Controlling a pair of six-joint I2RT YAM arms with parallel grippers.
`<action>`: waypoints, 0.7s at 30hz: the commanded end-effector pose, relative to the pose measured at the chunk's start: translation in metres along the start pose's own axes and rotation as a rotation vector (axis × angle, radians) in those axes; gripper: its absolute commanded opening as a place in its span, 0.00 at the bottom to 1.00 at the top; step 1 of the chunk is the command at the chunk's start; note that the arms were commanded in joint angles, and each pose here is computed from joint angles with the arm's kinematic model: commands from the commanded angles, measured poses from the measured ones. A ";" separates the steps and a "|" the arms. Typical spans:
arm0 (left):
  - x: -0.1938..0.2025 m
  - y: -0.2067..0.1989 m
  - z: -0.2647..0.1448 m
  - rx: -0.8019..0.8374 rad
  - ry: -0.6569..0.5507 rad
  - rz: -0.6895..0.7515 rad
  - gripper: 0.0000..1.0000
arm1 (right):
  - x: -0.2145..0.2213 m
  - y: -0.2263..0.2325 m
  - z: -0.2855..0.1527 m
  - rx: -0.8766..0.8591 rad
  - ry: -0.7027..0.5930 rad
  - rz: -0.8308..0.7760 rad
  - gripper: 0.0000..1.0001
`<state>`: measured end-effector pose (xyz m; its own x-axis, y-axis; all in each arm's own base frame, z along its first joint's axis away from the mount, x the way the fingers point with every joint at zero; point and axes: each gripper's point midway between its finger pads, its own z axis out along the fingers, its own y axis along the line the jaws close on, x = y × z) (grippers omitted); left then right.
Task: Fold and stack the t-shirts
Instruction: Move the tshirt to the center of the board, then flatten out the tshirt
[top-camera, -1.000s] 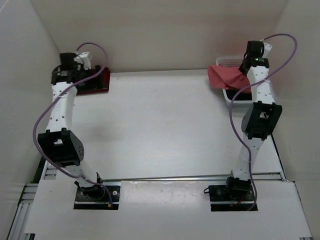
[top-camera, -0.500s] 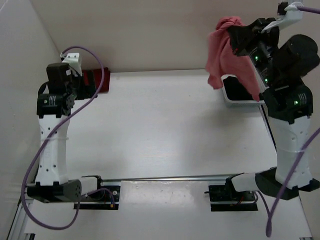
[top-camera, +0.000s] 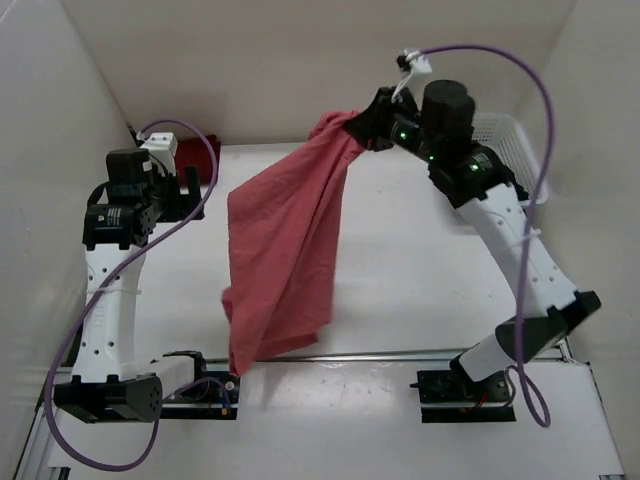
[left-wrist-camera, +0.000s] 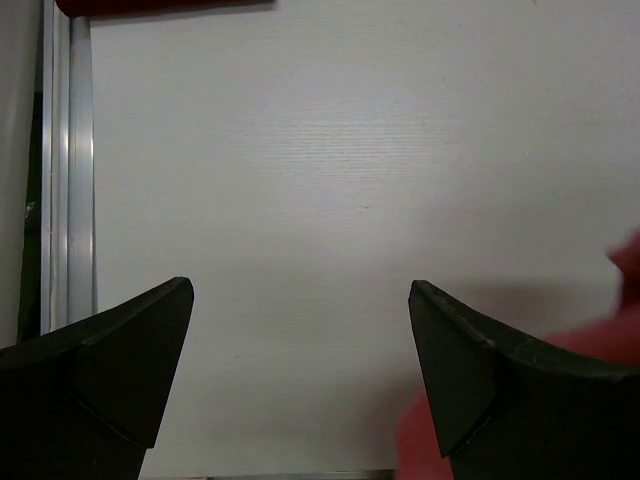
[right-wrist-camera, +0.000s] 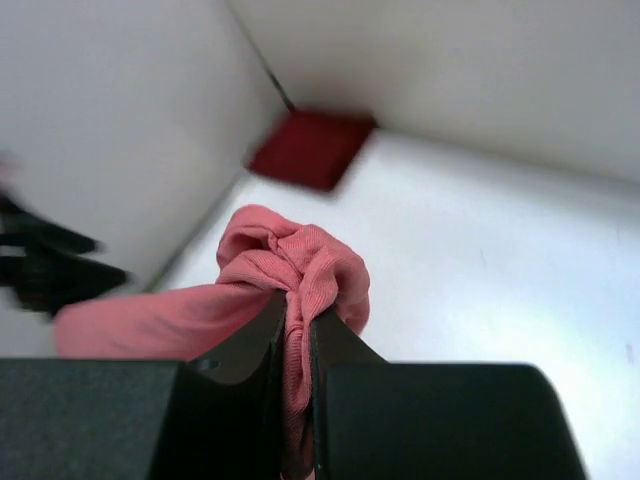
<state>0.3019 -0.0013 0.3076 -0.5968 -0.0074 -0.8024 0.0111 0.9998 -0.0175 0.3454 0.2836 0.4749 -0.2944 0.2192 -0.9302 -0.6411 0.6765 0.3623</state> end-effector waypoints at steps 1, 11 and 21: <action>0.000 0.006 -0.003 -0.035 -0.027 0.000 1.00 | 0.034 -0.077 0.025 0.147 0.066 0.103 0.00; 0.035 0.025 0.005 -0.143 0.041 0.002 1.00 | 0.131 -0.169 0.064 0.436 0.464 0.159 1.00; 0.088 0.055 0.028 -0.298 0.145 0.007 1.00 | 0.342 0.000 0.076 0.076 0.827 -0.052 1.00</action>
<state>0.2707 0.0342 0.2112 -0.7429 -0.0107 -0.6693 -0.1295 0.9833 0.1280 0.2924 0.3931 0.1606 -0.7492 -0.3551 -0.5591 -0.5868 0.7474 0.3115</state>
